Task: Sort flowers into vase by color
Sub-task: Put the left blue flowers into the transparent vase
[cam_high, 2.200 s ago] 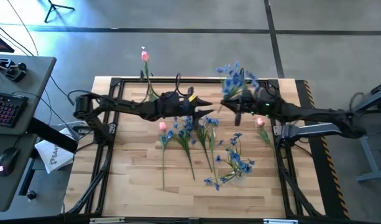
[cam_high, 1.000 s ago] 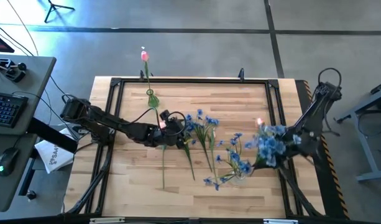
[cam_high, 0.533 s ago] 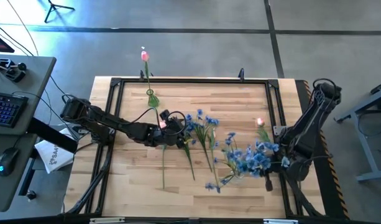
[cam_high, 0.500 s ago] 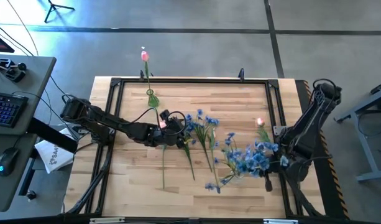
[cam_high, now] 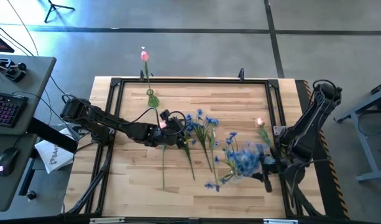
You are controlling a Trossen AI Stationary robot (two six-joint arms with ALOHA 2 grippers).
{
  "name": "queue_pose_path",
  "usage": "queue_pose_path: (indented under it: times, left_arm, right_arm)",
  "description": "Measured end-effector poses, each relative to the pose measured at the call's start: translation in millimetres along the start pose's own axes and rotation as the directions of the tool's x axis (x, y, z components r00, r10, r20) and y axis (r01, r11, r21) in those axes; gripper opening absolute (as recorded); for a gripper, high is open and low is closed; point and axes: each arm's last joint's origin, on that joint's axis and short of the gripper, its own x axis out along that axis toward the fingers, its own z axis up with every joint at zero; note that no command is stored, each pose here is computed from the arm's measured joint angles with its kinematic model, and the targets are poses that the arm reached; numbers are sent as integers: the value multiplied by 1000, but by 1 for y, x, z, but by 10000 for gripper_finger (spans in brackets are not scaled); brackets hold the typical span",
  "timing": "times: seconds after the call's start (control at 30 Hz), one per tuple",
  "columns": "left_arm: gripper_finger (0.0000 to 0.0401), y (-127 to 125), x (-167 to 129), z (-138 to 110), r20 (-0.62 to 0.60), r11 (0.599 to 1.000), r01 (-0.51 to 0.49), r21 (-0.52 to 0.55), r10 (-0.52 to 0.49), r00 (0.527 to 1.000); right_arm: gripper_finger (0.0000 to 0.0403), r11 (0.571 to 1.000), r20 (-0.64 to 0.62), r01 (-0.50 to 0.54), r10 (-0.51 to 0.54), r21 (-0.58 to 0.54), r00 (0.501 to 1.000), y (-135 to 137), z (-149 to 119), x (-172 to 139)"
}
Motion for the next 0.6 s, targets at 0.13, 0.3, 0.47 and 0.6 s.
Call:
queue_pose_path:
  times: [0.13, 0.3, 0.47, 0.6]
  left_arm:
    - [133, 0, 0, 0, 0, 1000, 0, 0, 0, 1000]
    - [133, 0, 0, 0, 0, 1000, 0, -14, 0, 1000]
    - [133, 0, 0, 0, 0, 1000, 1, -15, -1, 1000]
    - [133, 0, 0, 0, 0, 1000, 0, -15, 0, 1000]
  right_arm:
    - [206, 987, -139, -83, 102, 137, 985, 1, 6, -8]
    - [205, 977, -247, -33, 85, 209, 965, 3, 17, -19]
    - [190, 943, -405, 114, 23, 312, 914, -4, 26, -33]
    - [177, 892, -551, 267, -25, 364, 834, -12, 26, -44]
